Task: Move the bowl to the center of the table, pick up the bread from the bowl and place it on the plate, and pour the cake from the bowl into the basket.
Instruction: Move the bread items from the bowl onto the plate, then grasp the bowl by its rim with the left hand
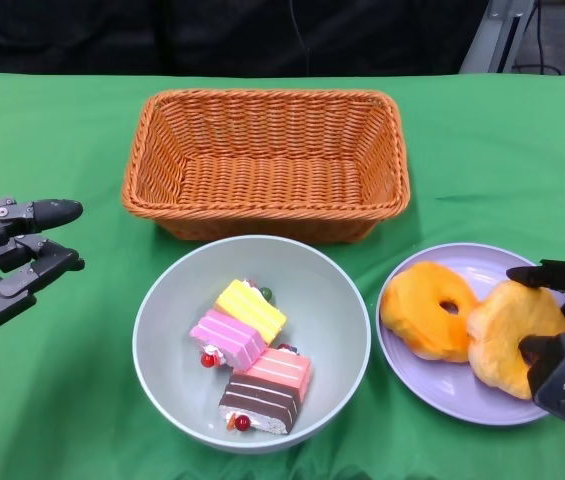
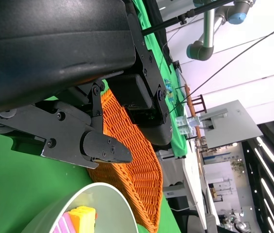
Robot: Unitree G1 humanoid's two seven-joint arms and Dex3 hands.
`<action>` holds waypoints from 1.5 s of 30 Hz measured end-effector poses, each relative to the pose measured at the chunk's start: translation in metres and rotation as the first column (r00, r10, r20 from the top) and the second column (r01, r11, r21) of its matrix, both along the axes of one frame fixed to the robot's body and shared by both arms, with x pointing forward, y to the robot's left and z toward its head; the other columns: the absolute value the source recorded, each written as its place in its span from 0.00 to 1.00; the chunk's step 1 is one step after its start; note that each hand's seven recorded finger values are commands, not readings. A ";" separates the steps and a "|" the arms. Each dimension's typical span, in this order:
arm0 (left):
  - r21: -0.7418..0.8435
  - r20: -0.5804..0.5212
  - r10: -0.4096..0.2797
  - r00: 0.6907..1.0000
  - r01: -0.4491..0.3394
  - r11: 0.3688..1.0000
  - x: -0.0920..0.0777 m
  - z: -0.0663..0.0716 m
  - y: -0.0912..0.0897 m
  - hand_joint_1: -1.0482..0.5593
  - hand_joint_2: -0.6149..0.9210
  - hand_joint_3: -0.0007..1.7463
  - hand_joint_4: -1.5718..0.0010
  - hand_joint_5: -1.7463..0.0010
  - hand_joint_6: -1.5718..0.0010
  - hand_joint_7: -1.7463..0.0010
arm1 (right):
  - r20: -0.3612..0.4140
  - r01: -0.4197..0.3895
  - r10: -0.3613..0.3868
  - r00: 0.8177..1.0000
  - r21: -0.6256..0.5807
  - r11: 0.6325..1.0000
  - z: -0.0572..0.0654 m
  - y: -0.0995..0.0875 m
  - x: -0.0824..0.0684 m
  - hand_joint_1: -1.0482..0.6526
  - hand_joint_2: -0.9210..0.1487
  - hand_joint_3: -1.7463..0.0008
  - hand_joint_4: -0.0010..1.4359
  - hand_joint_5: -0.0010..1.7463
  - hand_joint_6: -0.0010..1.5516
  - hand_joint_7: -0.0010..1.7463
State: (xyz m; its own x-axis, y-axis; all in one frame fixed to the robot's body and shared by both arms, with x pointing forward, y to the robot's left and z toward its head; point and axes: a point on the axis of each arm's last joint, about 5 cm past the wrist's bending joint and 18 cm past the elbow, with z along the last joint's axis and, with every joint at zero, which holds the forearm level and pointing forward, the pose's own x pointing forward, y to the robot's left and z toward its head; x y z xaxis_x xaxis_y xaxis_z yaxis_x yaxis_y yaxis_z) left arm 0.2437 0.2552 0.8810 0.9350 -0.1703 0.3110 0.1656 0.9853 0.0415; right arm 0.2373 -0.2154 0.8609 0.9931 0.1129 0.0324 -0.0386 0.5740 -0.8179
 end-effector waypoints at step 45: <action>0.011 0.000 -0.010 1.000 0.010 1.000 0.000 0.001 0.001 0.57 1.00 0.07 0.53 0.34 0.35 0.93 | 0.152 -0.164 0.111 0.982 0.405 0.899 0.059 0.015 -0.013 0.46 0.00 0.96 0.45 0.06 0.41 0.03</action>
State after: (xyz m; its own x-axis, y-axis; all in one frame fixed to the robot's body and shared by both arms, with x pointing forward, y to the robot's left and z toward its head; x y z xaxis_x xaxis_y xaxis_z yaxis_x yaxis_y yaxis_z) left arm 0.2438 0.2565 0.8818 0.9332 -0.1833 0.3091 0.1757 0.9830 0.0524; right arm 0.2240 -0.2007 0.9197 0.9538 0.1980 0.2258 -0.0571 0.8579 -0.5107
